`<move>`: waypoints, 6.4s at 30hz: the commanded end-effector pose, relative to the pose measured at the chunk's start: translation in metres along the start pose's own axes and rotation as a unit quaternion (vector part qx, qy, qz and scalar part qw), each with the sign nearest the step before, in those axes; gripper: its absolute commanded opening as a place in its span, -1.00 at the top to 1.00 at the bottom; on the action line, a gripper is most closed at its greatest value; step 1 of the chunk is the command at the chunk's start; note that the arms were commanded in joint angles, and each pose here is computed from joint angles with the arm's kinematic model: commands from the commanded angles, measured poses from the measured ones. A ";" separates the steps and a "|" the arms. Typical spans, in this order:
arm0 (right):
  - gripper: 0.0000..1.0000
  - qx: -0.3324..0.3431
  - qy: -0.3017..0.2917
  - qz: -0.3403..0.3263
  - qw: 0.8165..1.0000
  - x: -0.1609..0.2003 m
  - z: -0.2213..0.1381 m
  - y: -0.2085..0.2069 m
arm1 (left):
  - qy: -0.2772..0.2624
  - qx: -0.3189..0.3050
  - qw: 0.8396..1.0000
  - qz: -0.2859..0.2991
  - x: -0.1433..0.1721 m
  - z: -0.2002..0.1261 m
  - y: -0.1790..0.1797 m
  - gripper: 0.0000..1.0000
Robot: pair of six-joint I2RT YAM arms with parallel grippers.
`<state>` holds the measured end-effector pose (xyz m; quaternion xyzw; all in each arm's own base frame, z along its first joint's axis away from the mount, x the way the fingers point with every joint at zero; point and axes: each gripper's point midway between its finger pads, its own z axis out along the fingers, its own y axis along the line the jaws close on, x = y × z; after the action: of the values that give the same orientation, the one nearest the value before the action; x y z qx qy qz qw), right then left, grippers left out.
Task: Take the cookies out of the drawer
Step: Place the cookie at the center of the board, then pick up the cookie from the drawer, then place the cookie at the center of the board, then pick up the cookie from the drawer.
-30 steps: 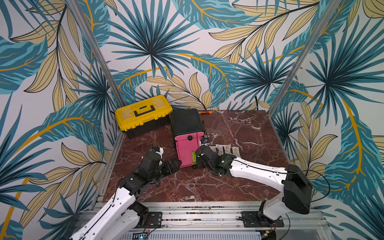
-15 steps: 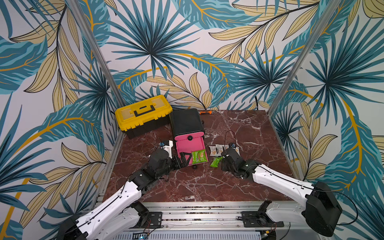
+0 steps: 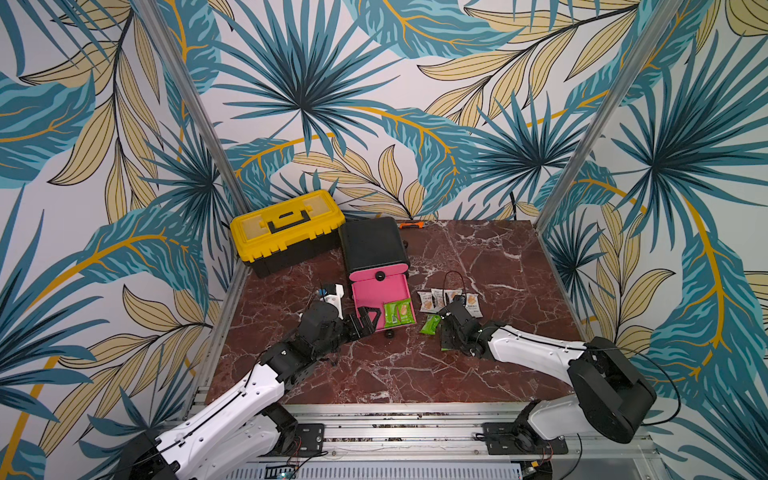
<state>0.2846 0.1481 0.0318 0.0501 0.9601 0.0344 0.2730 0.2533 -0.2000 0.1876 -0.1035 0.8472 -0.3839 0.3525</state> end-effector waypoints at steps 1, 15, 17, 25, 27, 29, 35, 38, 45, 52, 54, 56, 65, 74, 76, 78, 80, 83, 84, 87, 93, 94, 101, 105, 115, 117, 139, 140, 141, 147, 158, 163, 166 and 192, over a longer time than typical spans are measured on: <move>0.41 -0.001 -0.006 0.008 1.000 -0.005 0.009 0.001 | -0.002 0.005 1.000 0.003 -0.002 0.000 -0.004 -1.00; 0.41 0.008 0.004 0.001 1.000 -0.023 0.028 0.004 | -0.010 -0.003 1.000 0.002 -0.003 -0.014 0.000 -1.00; 0.40 0.011 0.003 0.001 1.000 -0.024 0.029 0.003 | -0.012 -0.006 1.000 0.002 -0.003 -0.015 0.001 -1.00; -0.14 0.015 -0.007 0.003 1.000 -0.030 0.018 0.000 | -0.020 -0.056 0.998 0.009 -0.003 -0.019 0.021 -1.00; -0.31 0.007 -0.020 0.007 1.000 -0.038 0.007 0.001 | -0.024 -0.060 0.998 0.012 -0.002 -0.021 0.026 -1.00; -0.36 0.011 -0.020 0.007 1.000 -0.039 -0.006 -0.003 | -0.031 -0.065 0.997 0.014 -0.003 -0.025 0.031 -1.00; -0.38 -0.049 -0.054 0.023 0.997 -0.053 -0.054 0.016 | -0.056 -0.080 0.995 0.014 -0.014 -0.040 0.043 -1.00; -0.37 -0.097 -0.069 0.016 0.993 -0.054 -0.075 0.045 | -0.047 -0.079 0.996 -0.006 -0.017 -0.041 0.053 -1.00; -0.36 -0.133 -0.061 -0.003 0.989 -0.054 -0.073 0.108 | -0.044 -0.076 0.996 -0.033 -0.015 -0.035 0.063 -1.00; -0.35 -0.125 -0.033 -0.048 0.990 -0.045 -0.049 0.153 | -0.026 -0.076 0.996 -0.041 -0.003 -0.035 0.070 -1.00; -0.34 -0.119 -0.029 -0.055 0.991 -0.045 -0.042 0.160 | -0.026 -0.074 0.996 -0.046 -0.001 -0.035 0.072 -1.00; -0.34 -0.111 -0.025 -0.061 0.992 -0.045 -0.034 0.165 | -0.027 -0.075 0.996 -0.047 0.001 -0.036 0.073 -1.00; -0.25 -0.065 -0.009 -0.078 0.995 -0.040 0.003 0.173 | -0.029 -0.070 0.996 -0.040 -0.005 -0.042 0.065 -1.00; -0.01 -0.050 0.000 -0.086 0.995 -0.032 0.027 0.179 | -0.020 -0.071 0.997 -0.036 -0.004 -0.041 0.063 -1.00; 0.08 -0.049 -0.002 -0.088 0.995 -0.033 0.028 0.180 | -0.022 -0.071 0.997 -0.036 -0.005 -0.042 0.061 -1.00; 0.17 -0.060 -0.006 -0.092 0.994 -0.035 0.026 0.185 | -0.026 -0.073 0.996 -0.035 -0.009 -0.044 0.059 -1.00; 0.28 -0.064 -0.013 -0.096 0.993 -0.038 0.021 0.187 | -0.028 -0.072 0.997 -0.031 -0.012 -0.047 0.055 -1.00; 0.37 -0.070 -0.025 -0.095 0.993 -0.045 0.007 0.187 | -0.027 -0.069 0.997 -0.024 -0.016 -0.051 0.048 -1.00; 0.39 -0.073 -0.030 -0.094 0.992 -0.048 0.001 0.187 | -0.023 -0.060 0.998 -0.019 -0.017 -0.051 0.042 -1.00; 0.40 -0.086 -0.043 -0.086 0.992 -0.055 -0.021 0.181 | -0.009 -0.032 0.999 -0.012 -0.018 -0.053 0.026 -1.00; 0.41 -0.108 -0.075 -0.068 0.989 -0.065 -0.074 0.152 | 0.011 -0.001 1.000 -0.004 -0.012 -0.042 0.000 -1.00; 0.41 -0.107 -0.080 -0.066 0.989 -0.066 -0.082 0.145 | 0.012 0.003 1.000 0.001 -0.012 -0.039 -0.005 -1.00; 0.40 -0.051 -0.099 -0.049 0.993 -0.052 -0.110 0.057 | 0.025 0.040 0.999 0.016 -0.007 -0.006 -0.044 -1.00; 0.40 -0.006 -0.083 -0.020 0.996 -0.038 -0.102 0.000 | 0.039 0.052 0.998 0.017 -0.002 0.009 -0.057 -1.00; 0.40 0.045 -0.003 -0.015 0.999 -0.017 -0.049 -0.052 | 0.061 0.059 0.996 0.018 0.017 0.039 -0.067 -1.00; 0.40 0.041 0.007 -0.011 0.999 -0.019 -0.037 -0.051 | 0.054 0.047 0.997 0.023 0.015 0.036 -0.063 -1.00; 0.25 0.041 0.049 -0.012 0.998 -0.029 0.017 -0.040 | -0.001 -0.003 0.999 0.042 0.001 0.010 -0.035 -1.00; 0.16 0.042 0.050 -0.014 0.998 -0.030 0.018 -0.040 | -0.015 -0.013 0.999 0.043 -0.004 0.007 -0.032 -1.00; 0.13 0.045 0.051 -0.014 0.998 -0.030 0.019 -0.040 | -0.015 -0.015 0.999 0.045 -0.004 0.006 -0.031 -1.00; -0.28 0.057 0.040 -0.009 0.997 -0.040 0.007 -0.044 | -0.034 -0.042 0.997 0.052 -0.013 -0.018 -0.019 -1.00; -0.51 -0.084 -0.044 0.035 0.995 -0.074 -0.078 0.010 | -0.066 -0.092 0.993 0.023 -0.024 -0.067 0.032 -1.00; -0.54 -0.135 -0.069 0.028 0.988 -0.076 -0.098 0.046 | -0.048 -0.072 0.996 0.004 -0.013 -0.063 0.038 -1.00; -0.54 -0.135 -0.064 0.018 0.989 -0.071 -0.097 0.060 | -0.040 -0.075 0.996 0.000 -0.007 -0.055 0.045 -1.00; -0.53 -0.124 -0.025 -0.050 0.991 -0.064 -0.039 0.149 | -0.013 -0.028 0.997 -0.074 -0.001 -0.012 0.064 -1.00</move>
<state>0.3244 0.2855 0.1131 -0.0356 0.9426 0.1473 0.2975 0.2505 -0.1472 0.1496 -0.1819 0.8492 -0.3719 0.3277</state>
